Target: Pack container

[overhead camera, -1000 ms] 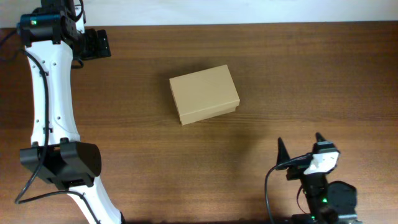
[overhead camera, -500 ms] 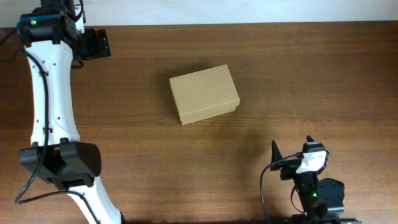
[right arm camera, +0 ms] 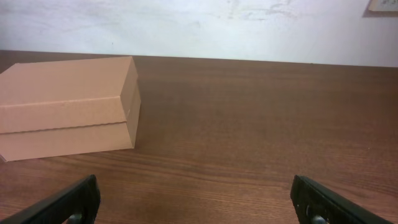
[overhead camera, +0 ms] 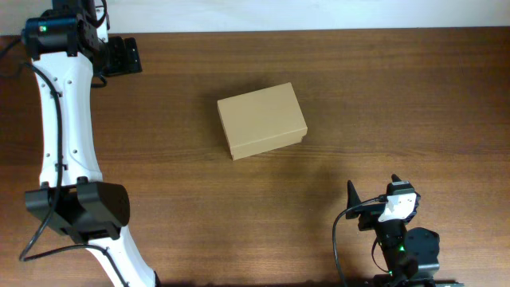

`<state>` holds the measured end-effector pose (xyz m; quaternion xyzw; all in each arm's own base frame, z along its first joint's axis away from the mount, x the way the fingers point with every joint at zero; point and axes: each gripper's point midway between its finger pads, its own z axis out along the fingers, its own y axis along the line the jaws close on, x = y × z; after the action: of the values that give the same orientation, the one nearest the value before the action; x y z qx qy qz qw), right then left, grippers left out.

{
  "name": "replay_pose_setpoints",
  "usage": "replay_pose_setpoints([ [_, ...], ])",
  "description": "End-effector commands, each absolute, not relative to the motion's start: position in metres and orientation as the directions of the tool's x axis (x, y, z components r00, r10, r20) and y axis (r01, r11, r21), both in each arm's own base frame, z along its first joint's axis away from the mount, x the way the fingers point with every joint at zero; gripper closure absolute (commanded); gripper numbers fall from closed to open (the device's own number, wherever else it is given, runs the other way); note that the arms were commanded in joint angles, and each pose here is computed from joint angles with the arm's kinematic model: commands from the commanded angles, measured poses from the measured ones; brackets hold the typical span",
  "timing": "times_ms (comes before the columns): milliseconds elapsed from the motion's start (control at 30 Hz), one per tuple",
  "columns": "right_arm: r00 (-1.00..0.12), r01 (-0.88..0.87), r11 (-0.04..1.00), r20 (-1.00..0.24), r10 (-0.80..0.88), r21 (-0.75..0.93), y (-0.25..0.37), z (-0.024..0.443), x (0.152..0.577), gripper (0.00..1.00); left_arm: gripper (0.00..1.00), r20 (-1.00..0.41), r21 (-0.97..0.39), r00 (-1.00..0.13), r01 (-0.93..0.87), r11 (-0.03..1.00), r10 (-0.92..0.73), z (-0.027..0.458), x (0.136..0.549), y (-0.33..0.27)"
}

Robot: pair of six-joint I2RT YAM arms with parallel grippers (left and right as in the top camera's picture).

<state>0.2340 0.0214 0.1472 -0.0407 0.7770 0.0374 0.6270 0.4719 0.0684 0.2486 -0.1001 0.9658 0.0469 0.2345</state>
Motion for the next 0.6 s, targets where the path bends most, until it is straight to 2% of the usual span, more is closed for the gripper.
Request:
replay_pose_setpoints([
  [0,-0.205,-0.107,0.994,-0.978,-0.021,0.001,0.020,0.145,0.234,0.01,0.00,-0.467,0.049,-0.867,-0.222,0.974,-0.174,0.251,0.471,0.070],
  [367,-0.205,-0.107,0.994,-0.979,-0.021,0.001,0.020,0.145,0.234,0.01,0.00,-0.472,0.049,-0.864,-0.222,0.974,-0.174,0.253,0.470,0.070],
  [567,-0.205,-0.107,0.994,-0.979,-0.021,0.001,0.020,0.145,0.234,0.01,0.00,-0.550,0.038,-0.825,-0.184,0.982,-0.133,0.298,0.447,0.048],
])
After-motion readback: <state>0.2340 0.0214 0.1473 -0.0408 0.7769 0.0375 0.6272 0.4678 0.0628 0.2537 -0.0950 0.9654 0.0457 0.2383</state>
